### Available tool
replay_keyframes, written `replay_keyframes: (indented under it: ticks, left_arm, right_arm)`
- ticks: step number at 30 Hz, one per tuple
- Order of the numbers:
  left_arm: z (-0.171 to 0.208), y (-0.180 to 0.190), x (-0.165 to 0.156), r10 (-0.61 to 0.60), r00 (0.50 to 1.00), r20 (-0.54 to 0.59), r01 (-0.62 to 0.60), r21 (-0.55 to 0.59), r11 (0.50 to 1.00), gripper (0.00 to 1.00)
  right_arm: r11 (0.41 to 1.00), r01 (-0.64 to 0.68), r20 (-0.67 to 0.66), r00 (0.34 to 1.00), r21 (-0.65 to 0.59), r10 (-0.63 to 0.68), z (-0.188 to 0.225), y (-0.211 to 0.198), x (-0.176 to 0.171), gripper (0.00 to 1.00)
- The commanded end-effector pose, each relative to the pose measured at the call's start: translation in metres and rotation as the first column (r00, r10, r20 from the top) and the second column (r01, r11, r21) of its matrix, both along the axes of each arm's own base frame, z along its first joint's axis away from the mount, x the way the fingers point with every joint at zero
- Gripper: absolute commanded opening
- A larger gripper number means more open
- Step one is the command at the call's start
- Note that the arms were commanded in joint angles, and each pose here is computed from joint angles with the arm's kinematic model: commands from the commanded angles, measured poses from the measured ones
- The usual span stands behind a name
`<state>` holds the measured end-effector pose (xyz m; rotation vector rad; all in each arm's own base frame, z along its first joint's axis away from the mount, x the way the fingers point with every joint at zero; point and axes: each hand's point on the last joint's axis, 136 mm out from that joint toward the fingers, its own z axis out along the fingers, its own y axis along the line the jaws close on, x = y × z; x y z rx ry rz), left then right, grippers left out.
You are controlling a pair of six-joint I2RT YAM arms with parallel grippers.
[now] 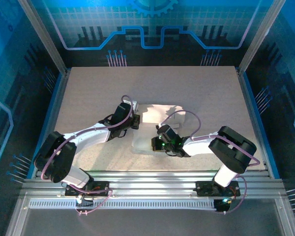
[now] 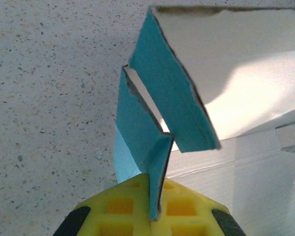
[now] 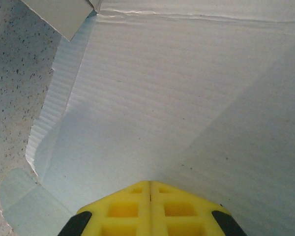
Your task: Fold the paper box
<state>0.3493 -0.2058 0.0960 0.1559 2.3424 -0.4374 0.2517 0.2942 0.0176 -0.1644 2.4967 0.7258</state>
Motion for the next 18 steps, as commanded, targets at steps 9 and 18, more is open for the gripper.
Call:
replay_keyframes:
  ticks: [9,18]
  left_arm:
    - [-0.093,0.041,-0.082,0.054,0.932,-0.358,0.033,0.231,0.972,0.0]
    - [-0.094,0.038,-0.082,0.058,0.939,-0.34,0.039,0.271,0.962,0.0]
  right_arm:
    - [0.996,-0.024,0.085,0.996,-0.083,0.031,0.0,-0.008,-0.001,0.09]
    - [0.991,-0.118,0.212,0.969,-0.058,0.128,0.034,0.006,0.004,0.12]
